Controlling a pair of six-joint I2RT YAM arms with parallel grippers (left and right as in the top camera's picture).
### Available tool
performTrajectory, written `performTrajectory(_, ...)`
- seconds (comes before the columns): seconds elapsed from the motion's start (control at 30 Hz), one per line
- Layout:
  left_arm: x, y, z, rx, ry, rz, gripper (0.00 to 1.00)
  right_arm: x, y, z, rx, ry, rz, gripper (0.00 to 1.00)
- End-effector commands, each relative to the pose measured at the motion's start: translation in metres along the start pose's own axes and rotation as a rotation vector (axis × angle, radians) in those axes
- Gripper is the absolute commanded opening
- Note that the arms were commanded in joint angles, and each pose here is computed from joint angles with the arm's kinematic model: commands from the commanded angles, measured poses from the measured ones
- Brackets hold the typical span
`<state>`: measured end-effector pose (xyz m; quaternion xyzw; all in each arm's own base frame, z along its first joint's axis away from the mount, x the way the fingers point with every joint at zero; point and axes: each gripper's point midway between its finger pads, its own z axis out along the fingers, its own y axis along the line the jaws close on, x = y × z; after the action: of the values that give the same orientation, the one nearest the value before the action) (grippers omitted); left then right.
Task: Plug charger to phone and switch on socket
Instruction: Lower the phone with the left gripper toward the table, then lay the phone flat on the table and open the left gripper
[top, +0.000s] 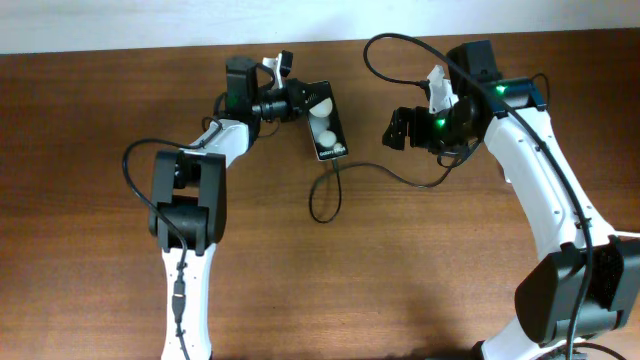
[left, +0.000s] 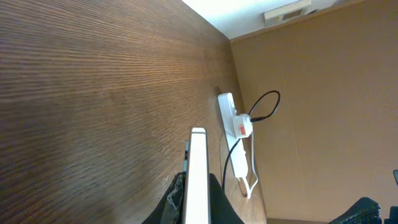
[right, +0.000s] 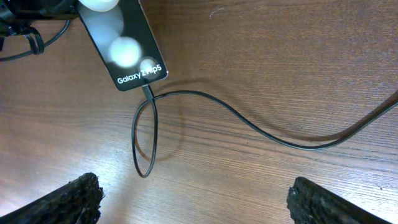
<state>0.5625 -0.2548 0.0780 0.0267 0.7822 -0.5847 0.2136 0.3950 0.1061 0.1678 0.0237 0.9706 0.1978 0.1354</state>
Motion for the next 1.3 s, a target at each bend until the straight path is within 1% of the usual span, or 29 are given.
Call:
performTrajectory(0.0, 0.009, -0.012, 0.015, 0.023, 0.029, 0.028, 0.00, 0.004, 0.001, 0.001, -0.011, 0.013, -0.011, 0.99)
performTrajectory(0.17, 0.014, -0.015, 0.022, 0.024, 0.039, 0.031, 0.00, 0.007, 0.000, 0.002, -0.009, 0.024, -0.008, 0.99)
performTrajectory(0.43, 0.012, -0.010, 0.026, -0.011, 0.010, 0.029, 0.00, 0.011, 0.000, 0.002, -0.009, 0.040, -0.024, 0.99)
performTrajectory(0.53, 0.016, -0.012, 0.033, -0.018, 0.012, 0.036, 0.01, 0.011, 0.000, 0.002, -0.009, 0.043, -0.023, 0.99)
performTrajectory(0.6, 0.020, -0.012, 0.037, -0.017, 0.022, 0.053, 0.04, 0.011, 0.000, 0.002, -0.008, 0.043, -0.023, 0.99)
performTrajectory(0.63, 0.023, -0.009, 0.039, -0.028, 0.024, 0.046, 0.06, 0.012, 0.000, 0.002, -0.008, 0.043, -0.023, 0.99)
performTrajectory(0.7, 0.028, 0.000, 0.041, -0.043, 0.034, 0.023, 0.05, 0.012, 0.000, 0.002, -0.008, 0.043, -0.023, 0.99)
performTrajectory(0.83, 0.042, 0.022, 0.045, -0.067, 0.064, -0.030, 0.03, 0.012, 0.000, 0.002, -0.008, 0.046, -0.022, 0.99)
performTrajectory(0.9, 0.045, 0.025, 0.045, -0.068, 0.069, -0.041, 0.05, 0.013, 0.000, 0.002, -0.008, 0.047, -0.025, 0.99)
performTrajectory(0.93, 0.045, 0.024, 0.045, -0.063, 0.070, -0.037, 0.07, 0.013, 0.000, 0.002, -0.008, 0.047, -0.025, 0.99)
performTrajectory(0.97, 0.045, 0.024, 0.045, -0.060, 0.074, -0.039, 0.11, 0.012, 0.000, 0.002, -0.008, 0.047, -0.024, 0.99)
performTrajectory(1.07, 0.050, 0.025, 0.045, -0.061, 0.094, -0.061, 0.33, 0.013, 0.001, 0.002, -0.016, 0.049, -0.024, 0.99)
performTrajectory(1.13, 0.051, 0.023, 0.045, -0.052, 0.101, -0.061, 0.49, 0.013, 0.004, 0.002, -0.030, 0.051, -0.024, 0.99)
performTrajectory(1.17, 0.052, 0.023, 0.045, -0.050, 0.103, -0.061, 0.52, 0.013, 0.004, 0.002, -0.030, 0.051, -0.024, 0.99)
performTrajectory(1.23, 0.052, 0.023, 0.045, -0.050, 0.103, -0.061, 0.62, 0.013, 0.004, 0.002, -0.030, 0.051, -0.024, 0.99)
performTrajectory(1.27, 0.052, 0.023, 0.045, -0.049, 0.105, -0.062, 0.73, 0.013, 0.004, 0.002, -0.030, 0.051, -0.024, 0.99)
